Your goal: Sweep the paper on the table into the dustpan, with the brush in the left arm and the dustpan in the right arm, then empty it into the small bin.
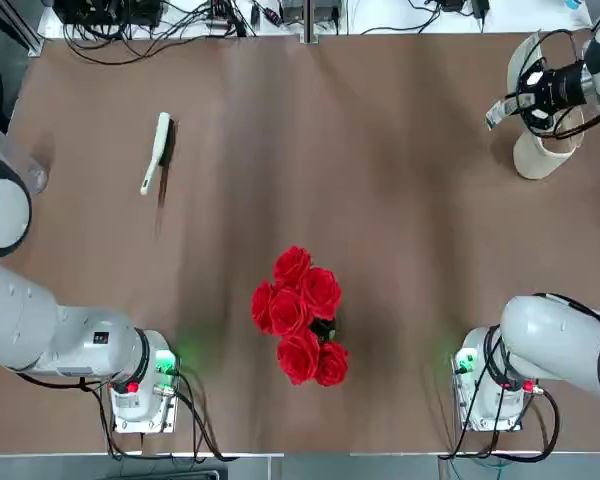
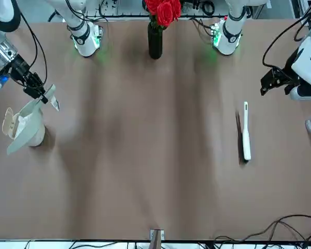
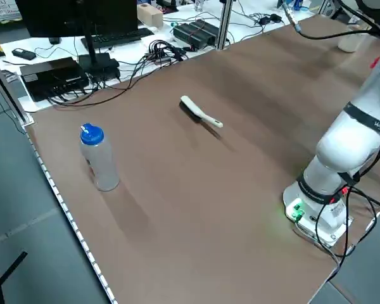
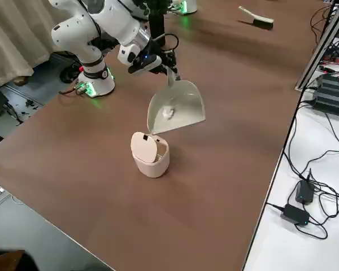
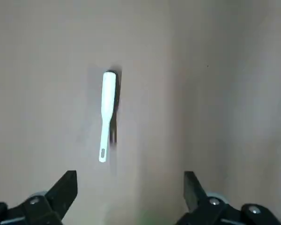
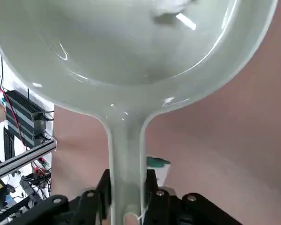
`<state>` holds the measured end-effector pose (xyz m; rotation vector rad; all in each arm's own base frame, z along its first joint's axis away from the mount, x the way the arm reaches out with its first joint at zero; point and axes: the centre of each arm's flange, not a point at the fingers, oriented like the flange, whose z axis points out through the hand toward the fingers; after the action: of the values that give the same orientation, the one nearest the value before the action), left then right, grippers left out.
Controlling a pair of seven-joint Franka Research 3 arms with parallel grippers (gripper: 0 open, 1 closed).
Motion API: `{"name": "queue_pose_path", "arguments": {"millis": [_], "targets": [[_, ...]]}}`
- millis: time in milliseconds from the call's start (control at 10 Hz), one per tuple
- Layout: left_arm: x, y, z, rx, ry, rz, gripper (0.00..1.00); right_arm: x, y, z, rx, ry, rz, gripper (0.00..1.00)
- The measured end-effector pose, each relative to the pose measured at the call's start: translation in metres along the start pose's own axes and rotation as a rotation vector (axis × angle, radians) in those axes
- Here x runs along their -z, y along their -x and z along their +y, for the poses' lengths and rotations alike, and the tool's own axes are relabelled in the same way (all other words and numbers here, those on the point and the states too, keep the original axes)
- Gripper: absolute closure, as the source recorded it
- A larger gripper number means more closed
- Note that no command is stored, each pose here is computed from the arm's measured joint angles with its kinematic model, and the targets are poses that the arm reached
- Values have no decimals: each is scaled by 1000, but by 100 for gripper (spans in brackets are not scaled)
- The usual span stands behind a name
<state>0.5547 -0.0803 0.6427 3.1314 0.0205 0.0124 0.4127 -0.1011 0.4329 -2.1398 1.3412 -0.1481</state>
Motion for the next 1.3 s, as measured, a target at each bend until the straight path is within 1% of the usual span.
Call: {"name": "queue_pose_path", "arguments": {"millis": [300, 600, 800, 1100, 1300], "targets": [[0, 0, -3, 8, 0, -1, 0, 1, -4, 8, -26, -12, -14, 67], [0, -1, -6, 13, 0, -1, 0, 0, -7, 12, -74, -43, -42, 67], [0, -1, -6, 12, 0, -1, 0, -3, -15, 15, -97, -41, -50, 67], [0, -1, -6, 13, 0, -1, 0, 3, -32, 5, -117, -42, -115, 67], [-2, -2, -8, 17, -1, -4, 0, 11, -48, 1, -135, -51, -134, 67]]}}
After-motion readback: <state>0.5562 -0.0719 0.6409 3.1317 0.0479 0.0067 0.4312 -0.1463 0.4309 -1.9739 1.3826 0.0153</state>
